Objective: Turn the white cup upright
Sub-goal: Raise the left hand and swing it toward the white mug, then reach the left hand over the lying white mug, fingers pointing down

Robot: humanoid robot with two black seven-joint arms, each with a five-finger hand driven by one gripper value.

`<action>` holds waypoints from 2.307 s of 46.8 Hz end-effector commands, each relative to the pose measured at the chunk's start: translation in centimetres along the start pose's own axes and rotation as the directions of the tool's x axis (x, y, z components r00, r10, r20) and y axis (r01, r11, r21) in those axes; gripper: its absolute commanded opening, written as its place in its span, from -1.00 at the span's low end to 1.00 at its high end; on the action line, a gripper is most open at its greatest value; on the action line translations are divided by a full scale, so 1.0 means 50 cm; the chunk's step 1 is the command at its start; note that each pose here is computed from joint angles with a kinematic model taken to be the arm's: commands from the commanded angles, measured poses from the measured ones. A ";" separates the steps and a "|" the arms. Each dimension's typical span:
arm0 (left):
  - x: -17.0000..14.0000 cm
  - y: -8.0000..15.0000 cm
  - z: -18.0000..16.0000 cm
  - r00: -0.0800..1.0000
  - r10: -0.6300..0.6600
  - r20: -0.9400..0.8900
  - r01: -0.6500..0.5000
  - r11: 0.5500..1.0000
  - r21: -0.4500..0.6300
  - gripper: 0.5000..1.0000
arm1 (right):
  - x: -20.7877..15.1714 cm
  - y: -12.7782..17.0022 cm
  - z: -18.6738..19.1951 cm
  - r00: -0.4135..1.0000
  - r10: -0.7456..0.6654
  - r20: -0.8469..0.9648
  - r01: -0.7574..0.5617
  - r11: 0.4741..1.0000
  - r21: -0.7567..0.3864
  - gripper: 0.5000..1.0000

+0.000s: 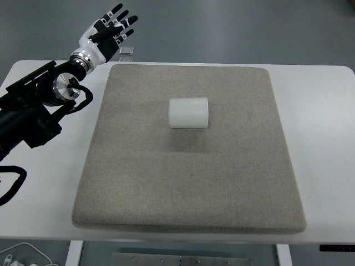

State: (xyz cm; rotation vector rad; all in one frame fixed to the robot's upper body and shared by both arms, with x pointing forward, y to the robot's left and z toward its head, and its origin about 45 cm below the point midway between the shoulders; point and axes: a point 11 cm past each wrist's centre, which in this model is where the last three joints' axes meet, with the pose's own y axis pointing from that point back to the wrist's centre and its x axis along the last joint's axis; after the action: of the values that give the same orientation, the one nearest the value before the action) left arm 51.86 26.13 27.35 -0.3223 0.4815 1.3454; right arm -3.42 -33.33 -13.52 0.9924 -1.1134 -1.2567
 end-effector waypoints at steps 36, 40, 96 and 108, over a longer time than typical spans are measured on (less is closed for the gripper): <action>-0.005 -0.003 0.057 0.989 -0.032 0.147 0.036 0.999 -0.026 0.97 | 0.000 0.000 0.000 1.000 0.000 0.000 0.000 1.000 0.000 0.72; -0.009 -0.002 0.070 0.959 -0.060 0.278 0.069 0.997 -0.022 0.97 | 0.000 0.000 0.000 1.000 0.000 0.000 0.000 1.000 0.000 0.72; -0.146 0.086 0.048 0.258 -0.448 0.856 0.361 0.866 0.345 0.93 | 0.000 0.000 0.000 1.000 0.000 0.000 0.000 1.000 0.000 0.72; -0.186 0.100 0.019 0.096 -0.530 0.843 0.385 0.800 0.460 0.93 | 0.000 0.000 0.000 1.000 0.000 0.000 0.000 1.000 0.000 0.72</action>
State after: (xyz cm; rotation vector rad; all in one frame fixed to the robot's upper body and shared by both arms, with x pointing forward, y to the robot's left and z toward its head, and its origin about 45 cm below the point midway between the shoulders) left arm 45.86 20.20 33.21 0.4676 -0.5797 0.6503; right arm -3.45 -33.33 -13.52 0.9920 -1.1129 -1.2569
